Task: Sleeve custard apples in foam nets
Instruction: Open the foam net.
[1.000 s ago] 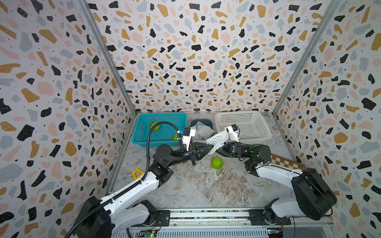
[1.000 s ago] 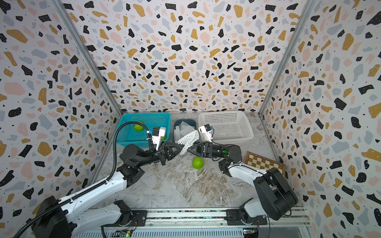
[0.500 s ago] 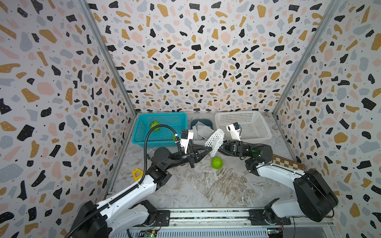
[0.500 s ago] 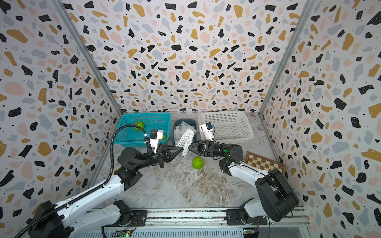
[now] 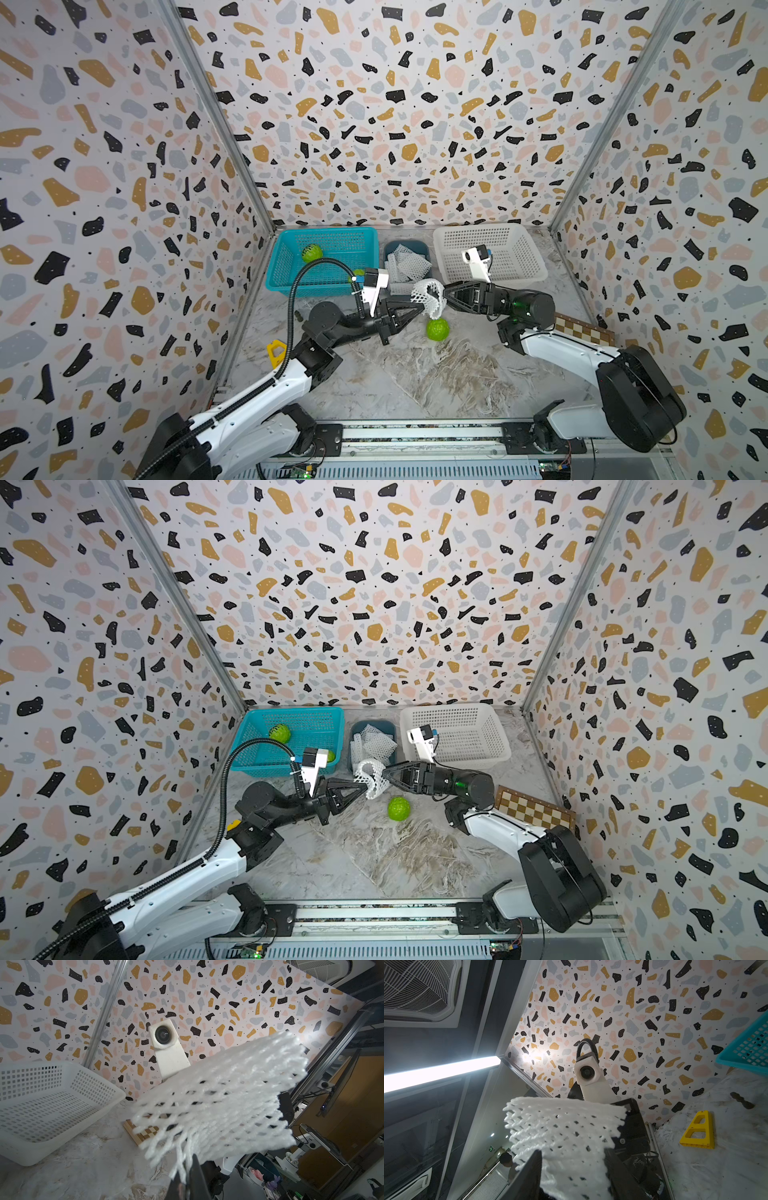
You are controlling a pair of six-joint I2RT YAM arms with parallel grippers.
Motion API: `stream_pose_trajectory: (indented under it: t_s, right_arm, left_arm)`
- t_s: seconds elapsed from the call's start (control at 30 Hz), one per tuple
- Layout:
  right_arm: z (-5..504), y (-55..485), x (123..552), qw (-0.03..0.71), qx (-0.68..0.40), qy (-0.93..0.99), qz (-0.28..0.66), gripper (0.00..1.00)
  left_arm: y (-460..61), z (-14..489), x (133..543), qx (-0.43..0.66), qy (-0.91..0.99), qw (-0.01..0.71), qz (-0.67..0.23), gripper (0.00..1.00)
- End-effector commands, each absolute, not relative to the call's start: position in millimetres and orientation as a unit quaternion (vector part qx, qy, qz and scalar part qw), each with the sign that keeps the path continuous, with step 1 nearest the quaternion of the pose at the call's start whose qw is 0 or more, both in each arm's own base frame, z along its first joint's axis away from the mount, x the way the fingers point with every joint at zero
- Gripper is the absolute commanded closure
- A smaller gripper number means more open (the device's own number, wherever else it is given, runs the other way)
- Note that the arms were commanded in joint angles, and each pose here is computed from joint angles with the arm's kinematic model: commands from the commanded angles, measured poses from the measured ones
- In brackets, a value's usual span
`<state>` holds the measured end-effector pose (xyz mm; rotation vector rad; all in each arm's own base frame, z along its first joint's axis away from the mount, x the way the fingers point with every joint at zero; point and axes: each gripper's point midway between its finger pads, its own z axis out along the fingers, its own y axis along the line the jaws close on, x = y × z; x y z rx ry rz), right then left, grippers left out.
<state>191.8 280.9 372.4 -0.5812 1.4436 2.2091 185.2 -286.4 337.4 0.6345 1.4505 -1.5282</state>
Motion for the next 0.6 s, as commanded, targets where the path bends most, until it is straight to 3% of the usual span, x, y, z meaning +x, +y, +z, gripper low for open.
stream_pose_trajectory:
  t_s: [0.0, 0.4, 0.57]
  right_arm:
    - [413.4, 256.5, 151.0, 0.303, -0.302, 0.422, 0.799, 0.51]
    - [411.3, 255.6, 142.5, 0.297, -0.319, 0.424, 0.794, 0.52]
    - [401.4, 257.4, 139.4, 0.289, -0.325, 0.433, 0.79, 0.57]
  left_arm:
    - [-285.1, 342.3, 178.1, 0.278, 0.57, 0.467, -0.616, 1.0]
    - [-282.0, 341.6, 174.2, 0.278, 0.58, 0.459, -0.613, 1.0]
    - [-283.0, 346.3, 172.3, 0.283, 0.581, 0.447, -0.618, 1.0]
